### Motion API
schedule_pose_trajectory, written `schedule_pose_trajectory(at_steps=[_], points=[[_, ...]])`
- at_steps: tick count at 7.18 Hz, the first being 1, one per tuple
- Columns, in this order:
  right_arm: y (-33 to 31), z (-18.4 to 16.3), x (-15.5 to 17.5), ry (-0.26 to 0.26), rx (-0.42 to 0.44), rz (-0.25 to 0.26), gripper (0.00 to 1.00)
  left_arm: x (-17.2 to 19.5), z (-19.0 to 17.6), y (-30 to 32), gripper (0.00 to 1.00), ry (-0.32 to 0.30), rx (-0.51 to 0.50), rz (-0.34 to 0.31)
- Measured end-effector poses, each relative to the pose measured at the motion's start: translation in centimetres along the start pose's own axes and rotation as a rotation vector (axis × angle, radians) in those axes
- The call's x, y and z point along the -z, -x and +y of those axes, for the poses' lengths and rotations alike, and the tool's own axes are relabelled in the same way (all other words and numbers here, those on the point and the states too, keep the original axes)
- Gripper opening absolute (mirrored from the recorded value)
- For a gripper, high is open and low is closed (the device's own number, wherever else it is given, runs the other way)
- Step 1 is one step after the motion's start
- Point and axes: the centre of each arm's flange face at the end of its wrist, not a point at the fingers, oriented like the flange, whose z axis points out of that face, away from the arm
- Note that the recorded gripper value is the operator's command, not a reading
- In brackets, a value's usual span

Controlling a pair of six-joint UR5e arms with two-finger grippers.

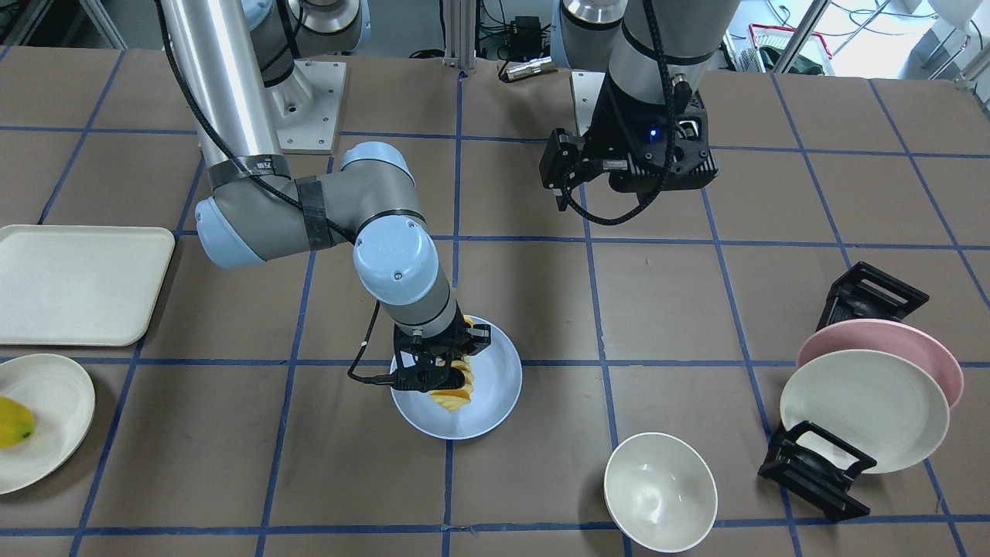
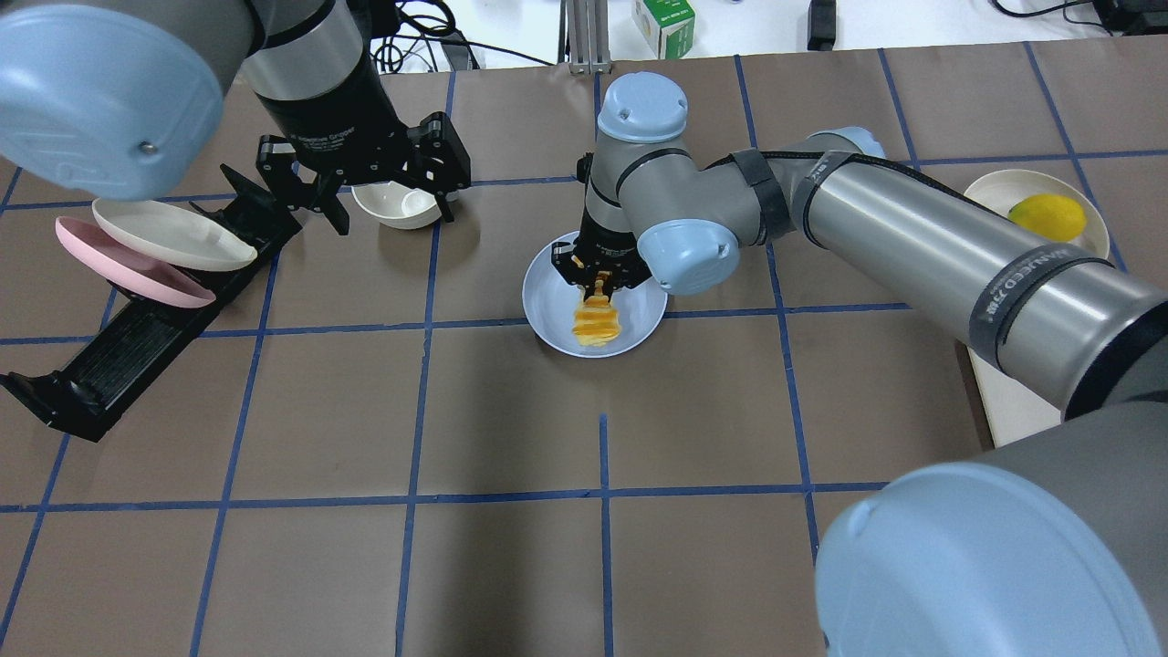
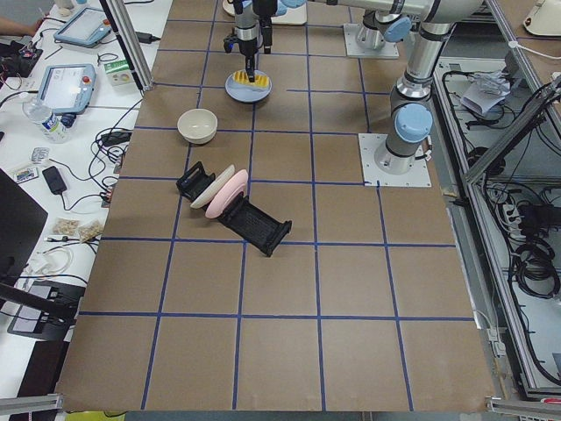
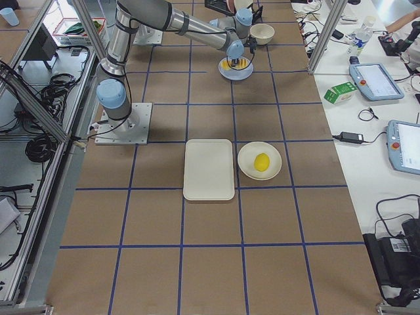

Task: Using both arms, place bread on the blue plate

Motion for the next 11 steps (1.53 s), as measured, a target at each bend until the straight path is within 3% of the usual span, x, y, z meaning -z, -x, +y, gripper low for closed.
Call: schedule_pose_trajectory(at_steps=[2, 3, 5, 7, 8, 11], points=[[-0.5, 0.2, 3.3, -0.021, 0.005, 0.007, 1.00, 0.9, 0.3, 2.4, 1.00, -0.018, -0.048, -0.022], [-1.5, 0.8, 6.7, -0.025, 0.029, 0.028, 1.00, 1.0, -0.1, 3.6, 1.00, -0.019, -0.041, -0.012], [-7.1, 1.6, 15.7, -0.032, 0.100, 0.078, 1.00, 0.8, -0.8, 4.5, 1.00, -0.016, -0.031, -0.002], [-11.8, 4.5, 24.6, -0.043, 0.200, 0.184, 1.00, 0.6, -1.0, 4.5, 1.00, -0.015, -0.029, 0.007], [-13.1, 5.2, 26.6, -0.049, 0.217, 0.216, 1.00, 0.7, -1.1, 4.5, 1.00, -0.017, -0.029, 0.009], [-16.8, 4.9, 28.3, -0.055, 0.162, 0.200, 1.00, 0.8, -1.1, 4.5, 1.00, -0.019, -0.029, 0.008]])
